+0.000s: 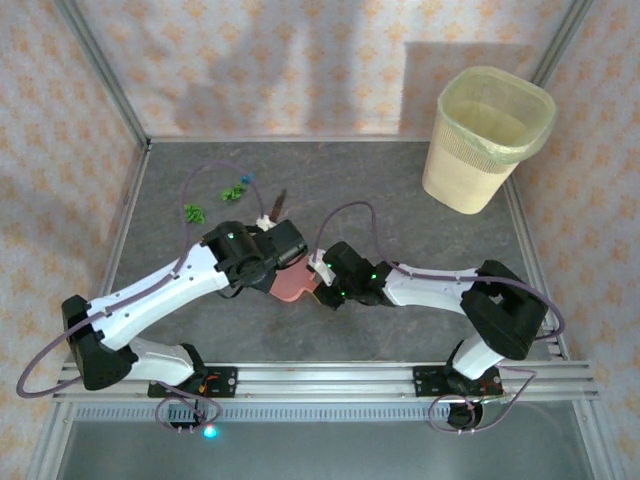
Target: Sweep away the paper scraps from the table
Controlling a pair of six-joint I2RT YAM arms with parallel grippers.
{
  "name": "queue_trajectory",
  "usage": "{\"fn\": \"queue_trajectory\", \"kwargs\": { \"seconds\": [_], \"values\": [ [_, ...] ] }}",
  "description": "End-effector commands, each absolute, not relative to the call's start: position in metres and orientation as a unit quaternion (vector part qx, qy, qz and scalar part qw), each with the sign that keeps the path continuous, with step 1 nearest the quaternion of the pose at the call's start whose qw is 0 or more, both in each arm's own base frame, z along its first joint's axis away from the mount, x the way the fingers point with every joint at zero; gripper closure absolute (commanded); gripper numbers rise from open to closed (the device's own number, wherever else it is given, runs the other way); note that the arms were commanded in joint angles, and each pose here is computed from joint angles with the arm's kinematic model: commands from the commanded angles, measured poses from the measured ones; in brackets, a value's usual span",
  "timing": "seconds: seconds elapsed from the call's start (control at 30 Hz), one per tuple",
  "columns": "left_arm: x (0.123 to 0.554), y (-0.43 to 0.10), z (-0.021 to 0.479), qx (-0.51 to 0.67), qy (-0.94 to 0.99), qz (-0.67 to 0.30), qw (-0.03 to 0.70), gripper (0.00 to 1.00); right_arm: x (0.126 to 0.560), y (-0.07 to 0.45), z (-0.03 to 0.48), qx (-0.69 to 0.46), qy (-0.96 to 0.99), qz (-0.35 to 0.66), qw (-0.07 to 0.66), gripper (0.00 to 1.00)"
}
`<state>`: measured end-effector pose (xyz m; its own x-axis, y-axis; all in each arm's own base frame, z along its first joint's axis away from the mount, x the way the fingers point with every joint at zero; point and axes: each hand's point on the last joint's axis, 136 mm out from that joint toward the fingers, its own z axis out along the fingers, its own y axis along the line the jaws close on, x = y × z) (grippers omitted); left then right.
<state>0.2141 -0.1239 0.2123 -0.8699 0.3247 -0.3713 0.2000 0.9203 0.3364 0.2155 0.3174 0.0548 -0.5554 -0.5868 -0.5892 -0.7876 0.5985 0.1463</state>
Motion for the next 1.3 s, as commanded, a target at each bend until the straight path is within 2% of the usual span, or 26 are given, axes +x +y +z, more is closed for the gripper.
{"fn": "queue_trajectory", "kwargs": {
  "seconds": [0.0,0.17,0.33,0.67,0.9,1.27],
  "values": [
    [0.234,-0.068,0.252,0.044,0.928,0.229,0.291,1.0,0.218,0.314,0.047,-0.4,0.864,0.183,0.244,1.0],
    [0.241,-0.014,0.25,-0.047,0.915,0.267,0.3,1.0,0.211,0.321,0.05,-0.417,0.853,0.192,0.247,1.0],
    [0.243,0.008,0.23,-0.054,0.894,0.355,0.267,1.0,0.209,0.323,0.049,-0.422,0.85,0.194,0.246,1.0],
    [0.253,-0.009,0.188,-0.014,0.913,0.361,0.188,1.0,0.207,0.322,0.056,-0.424,0.846,0.2,0.254,1.0],
    [0.248,-0.024,0.154,0.003,0.941,0.313,0.128,1.0,0.206,0.321,0.062,-0.424,0.842,0.203,0.263,1.0],
    [0.242,-0.039,0.127,0.016,0.959,0.272,0.079,1.0,0.205,0.32,0.068,-0.424,0.839,0.208,0.27,1.0]
  ]
}}
